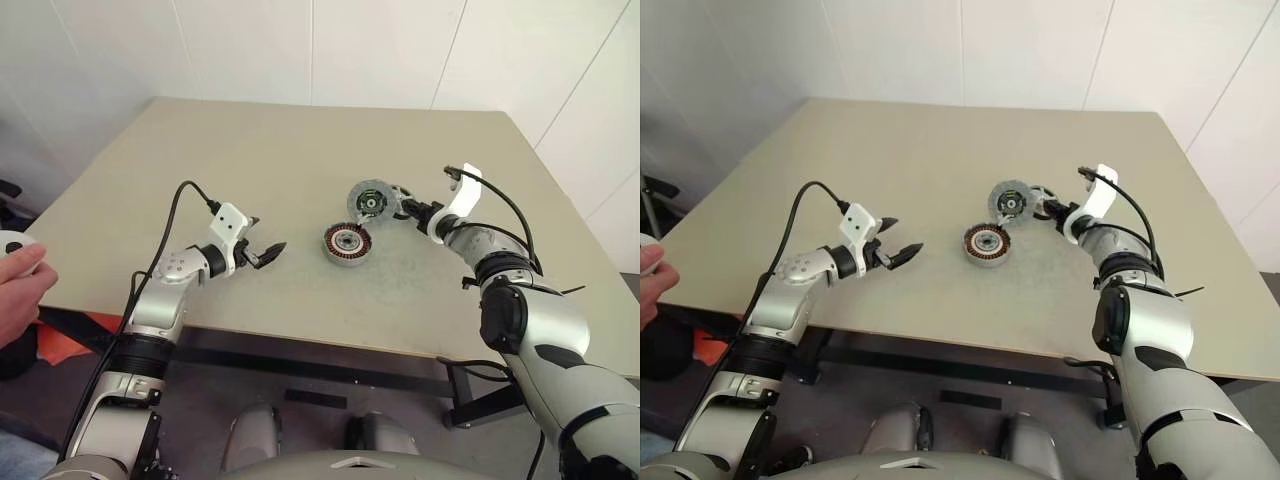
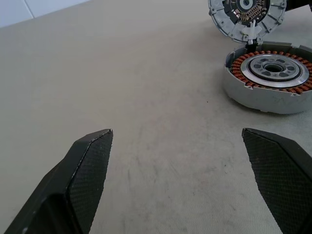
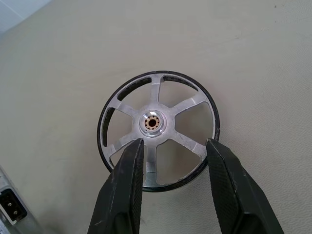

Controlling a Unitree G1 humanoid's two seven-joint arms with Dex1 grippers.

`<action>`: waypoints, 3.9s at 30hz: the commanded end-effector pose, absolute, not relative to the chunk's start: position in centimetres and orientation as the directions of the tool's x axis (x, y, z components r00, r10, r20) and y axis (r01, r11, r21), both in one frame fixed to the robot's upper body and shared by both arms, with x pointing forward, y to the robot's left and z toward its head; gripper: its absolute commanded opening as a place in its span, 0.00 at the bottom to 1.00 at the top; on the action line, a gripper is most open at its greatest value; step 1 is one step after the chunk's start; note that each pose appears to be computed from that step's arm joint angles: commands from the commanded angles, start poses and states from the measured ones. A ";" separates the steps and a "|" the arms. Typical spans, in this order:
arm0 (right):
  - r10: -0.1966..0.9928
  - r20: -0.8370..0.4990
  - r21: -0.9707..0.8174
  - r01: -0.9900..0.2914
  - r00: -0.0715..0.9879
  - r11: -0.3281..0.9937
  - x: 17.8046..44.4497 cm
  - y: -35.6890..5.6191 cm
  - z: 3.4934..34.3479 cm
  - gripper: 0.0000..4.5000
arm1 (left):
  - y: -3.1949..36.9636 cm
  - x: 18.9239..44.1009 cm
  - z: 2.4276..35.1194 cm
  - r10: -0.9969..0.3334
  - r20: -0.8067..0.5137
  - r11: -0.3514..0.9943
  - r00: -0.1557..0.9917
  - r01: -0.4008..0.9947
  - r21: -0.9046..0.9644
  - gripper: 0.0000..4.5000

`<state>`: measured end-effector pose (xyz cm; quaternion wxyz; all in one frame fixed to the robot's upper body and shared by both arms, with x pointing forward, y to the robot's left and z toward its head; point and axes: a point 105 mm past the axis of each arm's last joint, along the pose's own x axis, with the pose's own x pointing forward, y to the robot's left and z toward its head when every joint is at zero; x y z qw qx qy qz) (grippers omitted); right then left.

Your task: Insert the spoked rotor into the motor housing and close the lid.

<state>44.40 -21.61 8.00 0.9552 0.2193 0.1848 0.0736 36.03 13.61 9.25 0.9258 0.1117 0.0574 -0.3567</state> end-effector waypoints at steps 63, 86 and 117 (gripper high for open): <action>0.339 -0.235 -0.211 -0.388 0.911 0.897 44.5 -18.2 8.7 0.35 | 14.0 36.3 9.4 -0.630 -0.175 0.723 0.757 0.654 0.225 1.00; 0.221 -0.207 -0.260 -0.271 0.953 0.927 45.2 -19.2 9.3 0.00 | 14.1 36.3 9.0 -0.620 -0.186 0.723 0.762 0.647 0.242 1.00; 0.127 -0.258 0.471 0.010 0.958 0.882 45.0 -21.5 8.1 0.47 | 14.3 36.0 8.2 -0.618 -0.221 0.703 0.755 0.656 0.276 1.00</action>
